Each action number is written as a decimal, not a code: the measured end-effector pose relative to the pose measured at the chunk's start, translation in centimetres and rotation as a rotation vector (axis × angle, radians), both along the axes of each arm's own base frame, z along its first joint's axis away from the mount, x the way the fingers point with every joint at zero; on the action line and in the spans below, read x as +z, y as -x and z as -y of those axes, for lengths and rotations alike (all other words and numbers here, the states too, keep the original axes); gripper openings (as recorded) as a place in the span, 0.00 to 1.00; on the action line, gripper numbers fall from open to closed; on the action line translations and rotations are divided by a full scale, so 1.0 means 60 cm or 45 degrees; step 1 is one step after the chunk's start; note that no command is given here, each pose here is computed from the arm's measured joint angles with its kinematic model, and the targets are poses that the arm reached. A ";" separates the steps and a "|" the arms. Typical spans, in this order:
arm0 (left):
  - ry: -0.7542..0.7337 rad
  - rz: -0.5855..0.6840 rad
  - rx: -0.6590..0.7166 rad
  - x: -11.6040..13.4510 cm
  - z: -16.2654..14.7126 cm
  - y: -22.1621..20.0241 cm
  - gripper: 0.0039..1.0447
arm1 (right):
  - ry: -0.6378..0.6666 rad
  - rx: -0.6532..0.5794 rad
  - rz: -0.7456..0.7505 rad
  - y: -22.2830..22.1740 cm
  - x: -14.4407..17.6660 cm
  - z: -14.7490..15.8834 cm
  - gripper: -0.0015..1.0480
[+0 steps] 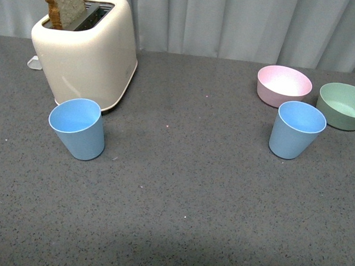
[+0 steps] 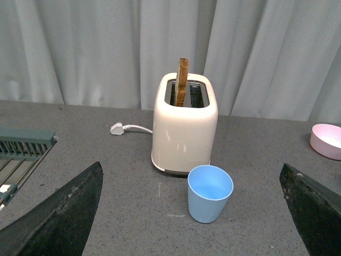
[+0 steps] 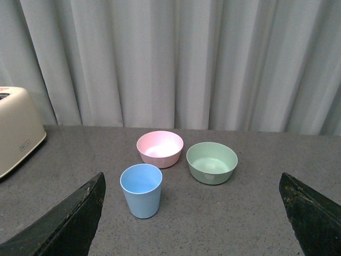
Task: Stack blue cups with both arms
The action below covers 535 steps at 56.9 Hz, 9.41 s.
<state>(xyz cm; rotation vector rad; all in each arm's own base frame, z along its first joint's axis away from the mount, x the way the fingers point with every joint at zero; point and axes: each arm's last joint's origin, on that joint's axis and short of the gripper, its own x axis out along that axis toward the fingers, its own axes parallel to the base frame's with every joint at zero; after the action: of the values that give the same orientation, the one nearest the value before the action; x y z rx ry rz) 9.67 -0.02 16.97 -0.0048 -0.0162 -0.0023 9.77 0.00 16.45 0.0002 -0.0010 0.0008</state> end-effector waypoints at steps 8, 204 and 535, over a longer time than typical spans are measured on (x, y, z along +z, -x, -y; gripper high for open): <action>0.000 0.000 0.000 0.000 0.000 0.000 0.94 | 0.000 0.000 0.001 0.000 0.000 0.000 0.91; 0.242 -1.434 -0.166 -0.098 0.296 -0.468 0.03 | 0.000 0.000 0.000 0.000 0.000 0.000 0.91; 0.000 0.001 0.000 0.000 0.000 0.000 0.94 | -0.225 -0.072 -1.260 -0.482 -0.106 -0.027 0.91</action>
<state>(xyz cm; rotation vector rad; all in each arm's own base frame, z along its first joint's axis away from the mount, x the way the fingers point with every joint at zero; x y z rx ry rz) 9.68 -0.02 16.98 -0.0052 -0.0170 -0.0027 38.69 1.63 10.11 0.1773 0.9888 -0.0563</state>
